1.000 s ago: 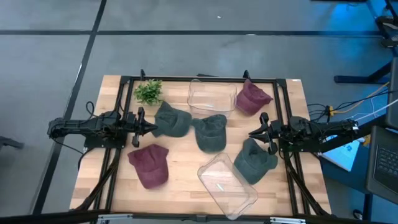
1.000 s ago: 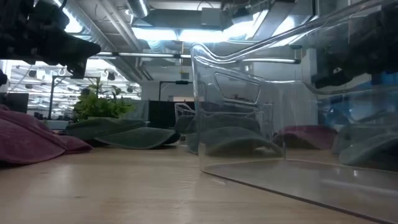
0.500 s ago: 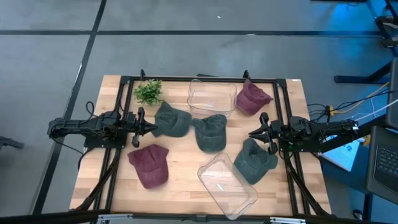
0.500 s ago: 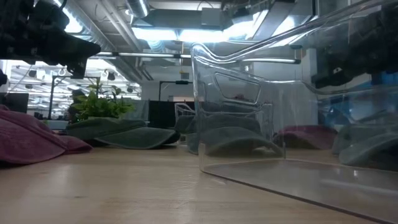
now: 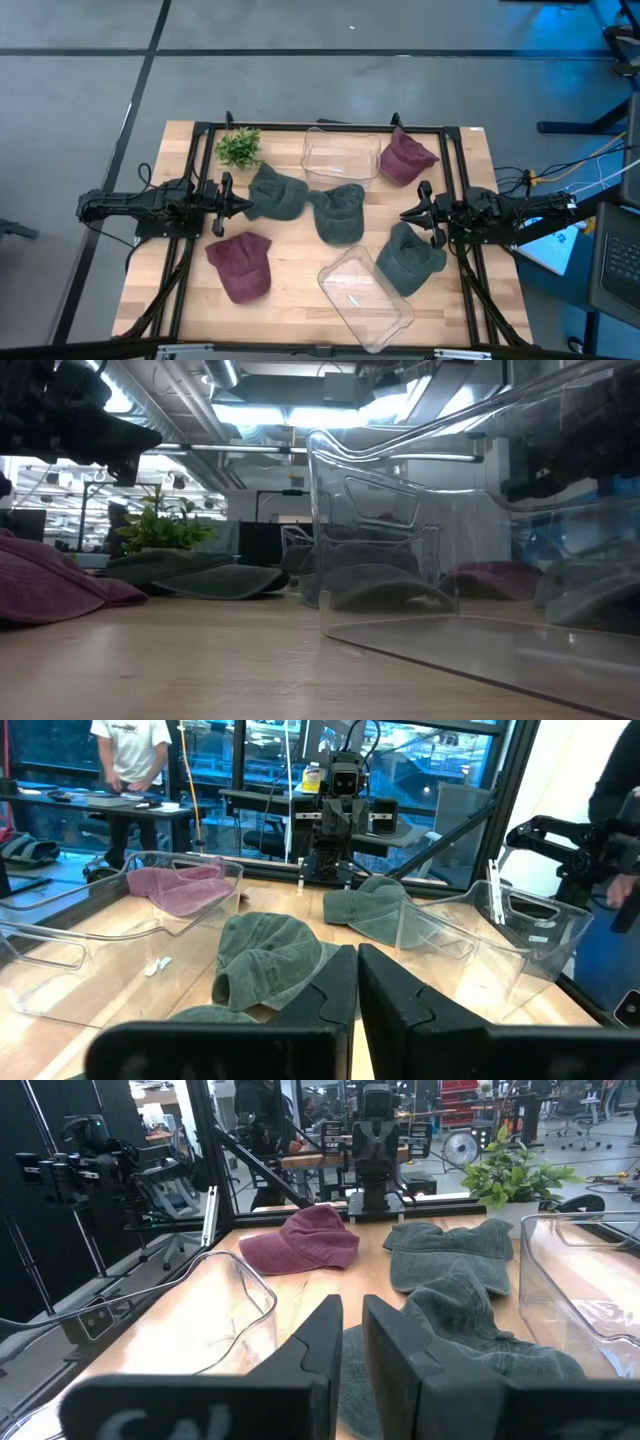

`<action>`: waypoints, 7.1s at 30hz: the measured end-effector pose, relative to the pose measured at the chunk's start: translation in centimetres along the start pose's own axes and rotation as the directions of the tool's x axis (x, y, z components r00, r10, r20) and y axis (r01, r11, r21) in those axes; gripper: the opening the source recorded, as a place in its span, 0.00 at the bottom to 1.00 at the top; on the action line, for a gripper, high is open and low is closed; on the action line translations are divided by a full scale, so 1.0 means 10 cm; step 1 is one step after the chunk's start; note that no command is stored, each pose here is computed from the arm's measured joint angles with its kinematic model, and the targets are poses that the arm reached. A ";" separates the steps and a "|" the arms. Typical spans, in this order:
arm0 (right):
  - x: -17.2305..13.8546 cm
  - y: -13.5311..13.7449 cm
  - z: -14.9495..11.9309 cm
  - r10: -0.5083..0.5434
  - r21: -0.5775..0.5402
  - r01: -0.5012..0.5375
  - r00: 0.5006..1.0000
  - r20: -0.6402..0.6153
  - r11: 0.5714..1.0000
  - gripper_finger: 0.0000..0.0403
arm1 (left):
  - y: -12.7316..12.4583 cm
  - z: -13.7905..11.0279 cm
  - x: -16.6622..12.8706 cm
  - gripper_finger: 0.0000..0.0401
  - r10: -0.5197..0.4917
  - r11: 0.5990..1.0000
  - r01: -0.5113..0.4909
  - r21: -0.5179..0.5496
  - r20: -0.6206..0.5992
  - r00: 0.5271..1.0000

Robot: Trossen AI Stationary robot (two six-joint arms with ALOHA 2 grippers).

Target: Pick & Place hat

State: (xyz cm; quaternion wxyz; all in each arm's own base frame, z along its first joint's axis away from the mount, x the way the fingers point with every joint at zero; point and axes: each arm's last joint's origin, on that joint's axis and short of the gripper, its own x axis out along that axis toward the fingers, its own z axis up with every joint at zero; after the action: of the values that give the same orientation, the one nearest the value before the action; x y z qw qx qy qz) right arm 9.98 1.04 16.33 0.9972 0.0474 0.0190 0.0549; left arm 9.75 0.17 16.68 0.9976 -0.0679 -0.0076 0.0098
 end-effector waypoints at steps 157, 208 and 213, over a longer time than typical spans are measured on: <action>0.26 -1.90 1.57 -0.484 0.015 0.977 0.120 -0.867 0.215 0.11 | 0.00 0.00 0.00 0.03 0.000 1.000 0.000 0.000 0.000 1.000; 0.09 -2.92 0.55 -0.244 -0.195 0.939 -0.126 -0.962 0.283 0.57 | 0.00 0.00 0.00 0.02 0.000 1.000 0.000 0.000 0.000 1.000; 0.09 -2.98 0.44 -0.213 -0.160 0.945 -0.100 -0.972 0.286 0.57 | 0.00 0.00 0.00 0.03 0.000 1.000 0.000 0.000 0.000 1.000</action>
State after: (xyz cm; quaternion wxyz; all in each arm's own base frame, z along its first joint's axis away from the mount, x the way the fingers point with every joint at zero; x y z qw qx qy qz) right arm 14.28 -28.78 17.76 0.5822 0.3191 0.6021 -0.4435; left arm 9.75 0.17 16.68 0.9976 -0.0679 -0.0076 0.0098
